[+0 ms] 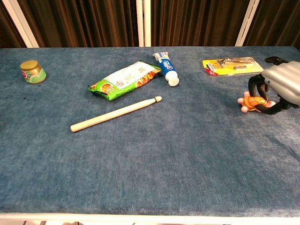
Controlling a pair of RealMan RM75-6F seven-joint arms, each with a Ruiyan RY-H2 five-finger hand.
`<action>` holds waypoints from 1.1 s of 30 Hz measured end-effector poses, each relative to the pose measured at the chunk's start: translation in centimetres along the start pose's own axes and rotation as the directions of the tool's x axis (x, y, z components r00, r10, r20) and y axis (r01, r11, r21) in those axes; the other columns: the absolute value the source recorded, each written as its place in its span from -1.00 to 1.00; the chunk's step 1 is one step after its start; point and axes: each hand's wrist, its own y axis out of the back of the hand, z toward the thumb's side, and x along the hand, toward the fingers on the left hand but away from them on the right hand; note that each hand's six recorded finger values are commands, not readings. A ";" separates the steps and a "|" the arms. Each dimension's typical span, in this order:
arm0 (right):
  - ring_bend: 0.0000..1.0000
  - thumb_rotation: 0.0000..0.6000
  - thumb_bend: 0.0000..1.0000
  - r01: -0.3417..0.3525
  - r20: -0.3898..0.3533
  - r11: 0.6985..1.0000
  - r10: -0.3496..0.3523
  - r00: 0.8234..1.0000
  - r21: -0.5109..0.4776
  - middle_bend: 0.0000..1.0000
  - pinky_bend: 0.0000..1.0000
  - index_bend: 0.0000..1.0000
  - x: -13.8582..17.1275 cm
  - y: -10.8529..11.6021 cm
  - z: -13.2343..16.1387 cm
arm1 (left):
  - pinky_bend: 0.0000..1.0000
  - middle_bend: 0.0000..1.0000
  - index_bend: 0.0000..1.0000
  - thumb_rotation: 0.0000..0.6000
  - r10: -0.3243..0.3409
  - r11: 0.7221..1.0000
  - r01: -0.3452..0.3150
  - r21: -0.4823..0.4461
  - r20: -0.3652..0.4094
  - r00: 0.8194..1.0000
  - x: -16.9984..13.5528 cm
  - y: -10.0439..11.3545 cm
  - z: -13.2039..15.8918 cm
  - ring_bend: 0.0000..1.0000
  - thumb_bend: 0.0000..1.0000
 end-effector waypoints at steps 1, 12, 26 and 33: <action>-0.13 1.00 -0.13 0.000 0.002 1.000 0.000 1.000 -0.010 0.95 -1.00 1.00 0.0 0.0 0.0 | -1.00 -1.00 -0.87 1.00 0.000 1.000 0.000 0.000 0.000 1.000 0.0 0.0 0.0 -1.00 -1.00; -0.99 1.00 -0.85 -0.071 -0.019 0.996 0.070 0.997 -0.062 -0.51 -1.00 -0.85 0.4 -0.1 -0.6 | -1.00 -1.00 -0.88 1.00 -0.002 1.000 0.002 0.002 0.002 1.000 0.0 -0.1 0.1 -1.00 -1.00; -0.95 1.00 -0.54 -0.088 -0.032 0.992 0.086 0.996 -0.087 -0.27 -1.00 -0.47 0.7 0.5 -1.0 | -1.00 -1.00 -0.87 1.00 -0.009 1.000 0.009 0.001 0.002 1.000 0.1 -0.2 0.1 -1.00 -1.00; -0.49 1.00 -0.35 -0.096 -0.021 0.993 0.095 0.995 -0.062 0.31 -1.00 0.43 0.3 -0.3 -0.5 | -1.00 -1.00 -0.87 1.00 -0.016 1.000 0.016 -0.003 -0.007 1.000 0.0 -0.4 -0.1 -1.00 -1.00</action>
